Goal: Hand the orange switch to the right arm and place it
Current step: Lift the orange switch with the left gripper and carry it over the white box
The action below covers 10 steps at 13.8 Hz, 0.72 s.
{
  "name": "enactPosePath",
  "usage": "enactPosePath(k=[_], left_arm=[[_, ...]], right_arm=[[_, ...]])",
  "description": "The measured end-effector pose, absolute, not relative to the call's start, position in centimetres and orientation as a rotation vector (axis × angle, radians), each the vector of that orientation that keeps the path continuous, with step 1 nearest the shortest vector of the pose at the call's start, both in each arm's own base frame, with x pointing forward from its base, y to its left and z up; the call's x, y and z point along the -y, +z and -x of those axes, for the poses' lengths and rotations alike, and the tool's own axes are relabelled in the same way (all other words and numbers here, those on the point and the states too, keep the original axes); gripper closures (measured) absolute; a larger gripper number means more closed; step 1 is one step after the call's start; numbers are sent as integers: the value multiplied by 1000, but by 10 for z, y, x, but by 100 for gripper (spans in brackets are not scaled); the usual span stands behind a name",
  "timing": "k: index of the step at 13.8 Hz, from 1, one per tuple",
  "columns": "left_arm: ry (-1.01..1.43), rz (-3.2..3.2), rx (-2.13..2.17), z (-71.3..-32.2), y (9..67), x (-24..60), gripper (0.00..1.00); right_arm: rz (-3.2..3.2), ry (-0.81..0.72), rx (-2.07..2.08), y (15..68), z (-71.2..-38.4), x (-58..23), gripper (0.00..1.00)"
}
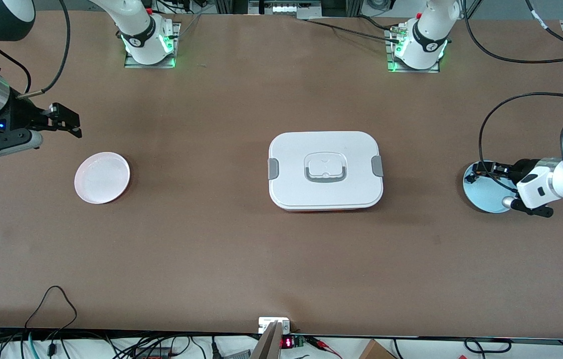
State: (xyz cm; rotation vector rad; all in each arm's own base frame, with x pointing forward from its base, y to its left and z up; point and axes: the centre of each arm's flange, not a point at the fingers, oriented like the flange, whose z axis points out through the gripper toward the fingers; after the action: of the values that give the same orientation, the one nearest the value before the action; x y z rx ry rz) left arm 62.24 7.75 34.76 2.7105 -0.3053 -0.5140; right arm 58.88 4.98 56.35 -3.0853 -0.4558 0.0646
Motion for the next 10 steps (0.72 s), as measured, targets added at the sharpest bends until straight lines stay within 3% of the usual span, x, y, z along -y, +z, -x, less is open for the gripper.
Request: enactPosePath(k=[10], left_arm=[[157, -1775, 866, -646, 339, 57, 28]], right_arm=[[2810, 192, 553, 500, -607, -75, 0]])
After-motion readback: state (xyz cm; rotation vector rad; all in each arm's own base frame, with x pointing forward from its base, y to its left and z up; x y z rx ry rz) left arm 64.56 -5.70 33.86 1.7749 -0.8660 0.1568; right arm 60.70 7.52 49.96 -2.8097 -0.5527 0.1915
